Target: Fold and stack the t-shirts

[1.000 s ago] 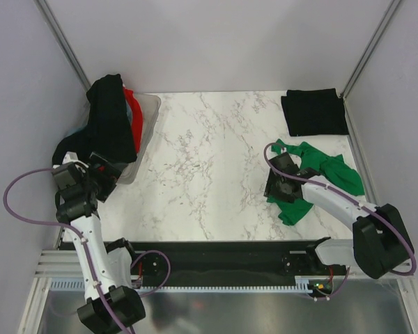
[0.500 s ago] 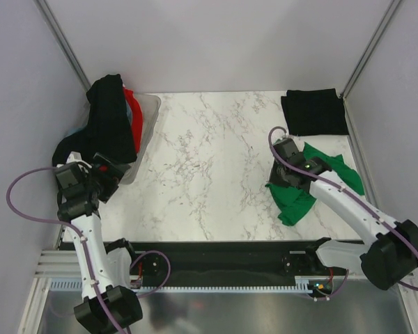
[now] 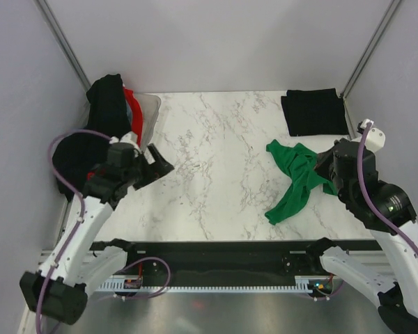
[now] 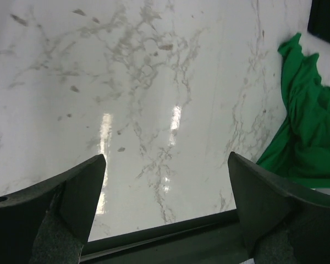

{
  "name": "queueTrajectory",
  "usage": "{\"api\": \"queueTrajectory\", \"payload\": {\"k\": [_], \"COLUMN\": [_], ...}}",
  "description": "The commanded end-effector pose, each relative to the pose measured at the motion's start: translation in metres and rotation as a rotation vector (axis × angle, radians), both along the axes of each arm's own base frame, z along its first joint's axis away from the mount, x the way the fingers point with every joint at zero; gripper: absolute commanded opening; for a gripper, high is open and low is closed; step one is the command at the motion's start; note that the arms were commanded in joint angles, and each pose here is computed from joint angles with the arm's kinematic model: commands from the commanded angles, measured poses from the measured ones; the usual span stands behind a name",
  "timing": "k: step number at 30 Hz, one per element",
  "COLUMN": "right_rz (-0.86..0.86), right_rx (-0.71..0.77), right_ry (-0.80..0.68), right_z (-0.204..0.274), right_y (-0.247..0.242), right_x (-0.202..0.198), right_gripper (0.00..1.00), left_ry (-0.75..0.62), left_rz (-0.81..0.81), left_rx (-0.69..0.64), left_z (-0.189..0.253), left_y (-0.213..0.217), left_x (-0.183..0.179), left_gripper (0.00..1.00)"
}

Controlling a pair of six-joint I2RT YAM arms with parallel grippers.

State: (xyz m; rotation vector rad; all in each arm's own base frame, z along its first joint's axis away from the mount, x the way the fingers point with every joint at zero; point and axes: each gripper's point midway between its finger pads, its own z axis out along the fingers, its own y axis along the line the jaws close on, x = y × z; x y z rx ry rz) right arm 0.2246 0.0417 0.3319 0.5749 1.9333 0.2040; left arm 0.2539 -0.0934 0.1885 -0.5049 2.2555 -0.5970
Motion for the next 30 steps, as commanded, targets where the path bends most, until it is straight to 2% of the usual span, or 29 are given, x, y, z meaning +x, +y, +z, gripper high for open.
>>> {"api": "queueTrajectory", "payload": {"k": [1,3,4,5,7,8,9,13,15,20,21,23,25,27,29,30], "right_rz": [-0.073,-0.083,-0.083,-0.092,-0.079,-0.071,-0.062,-0.025,0.012,0.225,0.325,0.409,0.471,0.537,0.552,0.606], "right_rx": [0.020,0.059,0.061,0.078,0.097,0.094,0.083,0.056,0.057,0.099,0.162,0.225,0.220,0.173,0.135,0.144], "right_ry": [-0.014,-0.064,-0.056,-0.060,-0.057,-0.050,-0.033,0.036,0.042,0.129,0.135,0.178,0.197,0.223,0.208,0.177], "right_z": [-0.006,-0.003,-0.011,-0.014,-0.025,-0.029,-0.035,-0.055,-0.058,-0.086,-0.086,-0.100,-0.107,-0.115,-0.110,-0.091], "right_y": [-0.017,-0.024,-0.025,-0.026,-0.025,-0.024,-0.023,-0.014,-0.004,0.050,0.078,0.107,0.141,0.178,0.205,0.228], "right_x": [-0.016,-0.028,-0.031,-0.034,-0.040,-0.040,-0.040,-0.036,-0.029,-0.005,0.005,0.011,0.019,0.015,0.023,0.021], "right_gripper": [0.00,0.00,0.00,0.00,0.00,0.00,0.00,0.00,0.00,0.00,0.00,0.00,0.00,0.00,0.00,0.00], "left_ry": [-0.034,-0.037,0.032,0.006,0.038,0.093,0.104,0.194,0.247,0.248,0.189,0.173,0.087,0.082,0.053,0.052], "left_rz": [-0.055,-0.175,-0.215,-0.292,-0.363,-0.396,-0.461,-0.534,-0.565,-0.539,-0.522,-0.486,-0.431,-0.375,-0.332,-0.317], "left_rx": [0.039,0.040,0.073,0.055,0.070,0.091,0.046,-0.039,-0.064,-0.017,-0.007,0.048,0.086,0.140,0.128,0.118], "left_z": [0.009,0.006,-0.020,-0.013,-0.025,-0.047,-0.041,-0.066,-0.087,-0.098,-0.079,-0.067,-0.038,-0.032,-0.019,-0.017], "left_y": [-0.051,-0.100,-0.121,-0.154,-0.187,-0.204,-0.229,-0.261,-0.264,-0.239,-0.231,-0.210,-0.187,-0.158,-0.134,-0.126], "left_x": [0.020,0.020,0.024,0.022,0.021,0.022,0.018,0.007,-0.005,-0.016,-0.012,-0.015,-0.010,-0.013,-0.021,-0.026], "left_gripper": [1.00,1.00,0.99,0.99,0.98,0.97,0.92,0.89,0.88,0.87,0.88,0.88,0.90,0.91,0.92,0.92]}}
